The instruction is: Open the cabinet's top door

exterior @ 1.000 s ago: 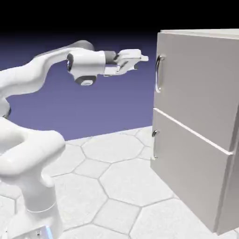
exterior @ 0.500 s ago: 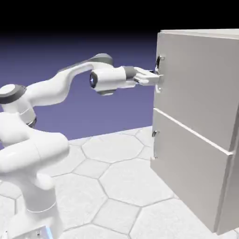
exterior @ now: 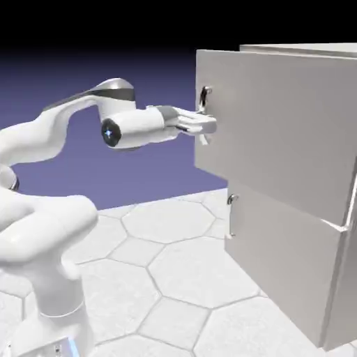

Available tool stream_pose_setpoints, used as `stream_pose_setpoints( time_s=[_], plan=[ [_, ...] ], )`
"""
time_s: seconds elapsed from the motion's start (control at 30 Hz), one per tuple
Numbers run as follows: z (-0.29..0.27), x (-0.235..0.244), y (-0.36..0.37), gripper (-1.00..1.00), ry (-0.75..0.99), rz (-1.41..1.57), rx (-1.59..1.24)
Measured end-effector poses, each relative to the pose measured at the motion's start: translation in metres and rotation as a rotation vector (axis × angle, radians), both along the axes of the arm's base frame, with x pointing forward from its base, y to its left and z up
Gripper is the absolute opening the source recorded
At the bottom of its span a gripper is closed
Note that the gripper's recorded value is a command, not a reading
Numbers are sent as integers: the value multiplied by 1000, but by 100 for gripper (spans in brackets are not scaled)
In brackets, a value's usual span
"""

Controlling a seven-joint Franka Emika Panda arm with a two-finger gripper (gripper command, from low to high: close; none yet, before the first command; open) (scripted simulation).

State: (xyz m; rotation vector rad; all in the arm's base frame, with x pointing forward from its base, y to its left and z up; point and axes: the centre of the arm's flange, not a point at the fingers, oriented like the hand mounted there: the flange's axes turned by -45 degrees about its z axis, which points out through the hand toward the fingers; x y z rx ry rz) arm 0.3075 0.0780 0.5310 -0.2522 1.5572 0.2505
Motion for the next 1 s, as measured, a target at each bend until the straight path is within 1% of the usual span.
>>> stream_pose_setpoints(
  time_s=[0.17, 0.33, 1.0],
  plan=[
    [0, -36, -32, -100, -1, 110, 1],
    [0, -62, -59, -100, -1, 195, 1],
    [0, -133, -171, -100, -1, 497, 2]
  ],
)
